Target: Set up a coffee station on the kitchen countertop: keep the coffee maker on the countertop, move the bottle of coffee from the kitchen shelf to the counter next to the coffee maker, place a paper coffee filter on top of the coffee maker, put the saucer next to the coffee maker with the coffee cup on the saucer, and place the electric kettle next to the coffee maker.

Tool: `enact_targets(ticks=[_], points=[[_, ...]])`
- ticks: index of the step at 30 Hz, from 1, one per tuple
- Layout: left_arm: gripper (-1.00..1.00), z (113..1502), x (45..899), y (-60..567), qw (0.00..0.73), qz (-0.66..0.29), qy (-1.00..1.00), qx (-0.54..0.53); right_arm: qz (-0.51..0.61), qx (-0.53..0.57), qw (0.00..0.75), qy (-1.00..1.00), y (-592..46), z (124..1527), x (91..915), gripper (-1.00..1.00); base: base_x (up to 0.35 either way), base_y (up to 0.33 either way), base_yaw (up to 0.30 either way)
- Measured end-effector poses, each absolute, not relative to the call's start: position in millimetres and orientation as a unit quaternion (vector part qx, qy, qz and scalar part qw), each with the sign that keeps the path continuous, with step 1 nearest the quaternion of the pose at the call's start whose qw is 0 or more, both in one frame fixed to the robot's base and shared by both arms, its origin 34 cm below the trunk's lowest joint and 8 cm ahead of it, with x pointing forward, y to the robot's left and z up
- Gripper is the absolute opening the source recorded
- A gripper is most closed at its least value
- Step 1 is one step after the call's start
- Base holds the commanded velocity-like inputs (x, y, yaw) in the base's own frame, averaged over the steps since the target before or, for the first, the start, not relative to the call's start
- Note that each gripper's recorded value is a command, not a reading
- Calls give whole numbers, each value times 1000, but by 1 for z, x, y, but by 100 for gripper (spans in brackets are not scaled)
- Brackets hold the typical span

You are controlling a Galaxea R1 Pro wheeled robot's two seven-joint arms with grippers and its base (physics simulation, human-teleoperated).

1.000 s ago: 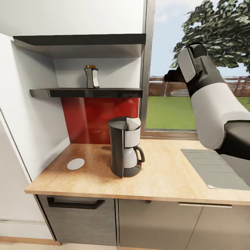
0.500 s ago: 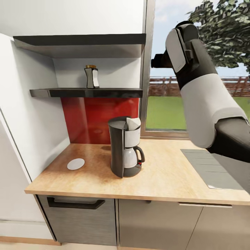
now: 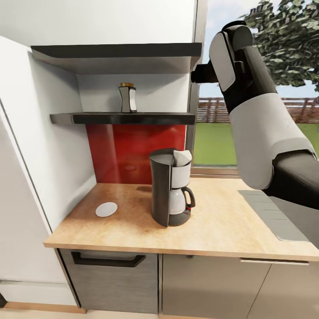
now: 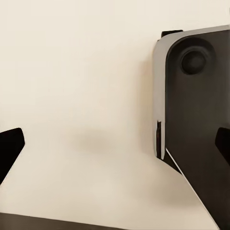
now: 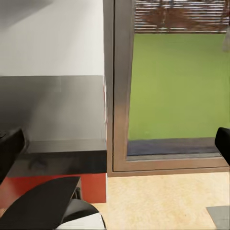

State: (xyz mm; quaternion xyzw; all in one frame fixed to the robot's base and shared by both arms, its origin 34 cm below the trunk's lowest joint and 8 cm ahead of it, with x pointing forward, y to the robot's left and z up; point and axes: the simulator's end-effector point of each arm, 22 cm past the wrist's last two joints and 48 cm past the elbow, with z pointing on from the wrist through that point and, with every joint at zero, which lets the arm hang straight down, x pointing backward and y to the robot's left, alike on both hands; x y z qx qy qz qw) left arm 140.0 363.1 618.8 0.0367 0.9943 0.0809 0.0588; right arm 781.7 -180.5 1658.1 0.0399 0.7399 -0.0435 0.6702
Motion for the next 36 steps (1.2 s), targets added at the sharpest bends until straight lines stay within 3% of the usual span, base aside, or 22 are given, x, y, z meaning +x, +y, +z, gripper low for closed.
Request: enact_targets(ticks=[36], points=[[100, 619, 140, 364, 59, 82, 994, 36, -44, 39, 665, 745, -180, 1652, 785, 100, 0, 299, 0]])
